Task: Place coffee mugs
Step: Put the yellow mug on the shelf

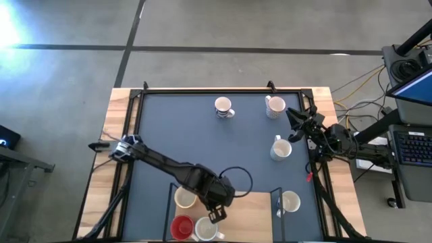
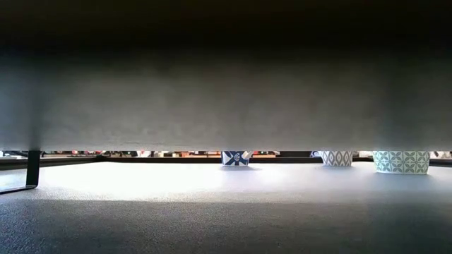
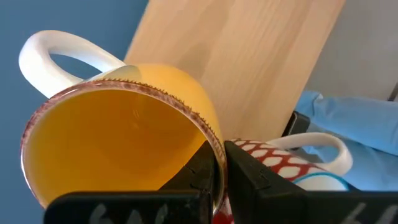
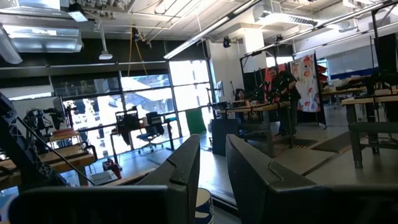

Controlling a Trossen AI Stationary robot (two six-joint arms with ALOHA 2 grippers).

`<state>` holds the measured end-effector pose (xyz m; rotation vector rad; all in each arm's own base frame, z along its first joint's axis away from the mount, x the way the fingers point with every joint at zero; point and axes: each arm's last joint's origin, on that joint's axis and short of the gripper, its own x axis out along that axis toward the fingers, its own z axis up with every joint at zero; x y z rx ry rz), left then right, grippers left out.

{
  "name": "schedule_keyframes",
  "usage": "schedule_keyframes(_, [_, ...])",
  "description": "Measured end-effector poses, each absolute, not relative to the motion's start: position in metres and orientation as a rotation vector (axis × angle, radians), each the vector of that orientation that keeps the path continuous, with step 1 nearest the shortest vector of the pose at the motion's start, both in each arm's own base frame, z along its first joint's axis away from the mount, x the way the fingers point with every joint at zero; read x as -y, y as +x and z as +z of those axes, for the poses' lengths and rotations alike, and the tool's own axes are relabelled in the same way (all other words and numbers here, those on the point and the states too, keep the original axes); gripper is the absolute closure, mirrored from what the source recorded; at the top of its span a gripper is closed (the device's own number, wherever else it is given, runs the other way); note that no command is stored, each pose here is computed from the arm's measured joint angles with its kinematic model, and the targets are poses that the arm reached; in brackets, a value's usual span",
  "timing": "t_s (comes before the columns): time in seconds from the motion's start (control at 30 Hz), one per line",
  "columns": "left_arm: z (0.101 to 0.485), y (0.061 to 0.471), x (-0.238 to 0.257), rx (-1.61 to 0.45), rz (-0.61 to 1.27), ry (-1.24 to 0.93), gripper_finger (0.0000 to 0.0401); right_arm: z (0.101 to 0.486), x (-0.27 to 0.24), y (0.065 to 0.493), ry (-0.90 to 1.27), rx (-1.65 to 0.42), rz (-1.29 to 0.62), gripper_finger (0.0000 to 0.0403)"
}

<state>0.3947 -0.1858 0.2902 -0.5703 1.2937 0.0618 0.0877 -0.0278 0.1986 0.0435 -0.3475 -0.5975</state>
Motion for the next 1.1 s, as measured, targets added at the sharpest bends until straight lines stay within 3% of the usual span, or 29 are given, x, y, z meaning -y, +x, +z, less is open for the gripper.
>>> schedule_keyframes(1.1, [0.2889,0.3896,0.1926,-1.324,0.188,-0.728,0.0394,0.1986,0.0279,0.0876,0.043,0.348,-0.598,0.0335])
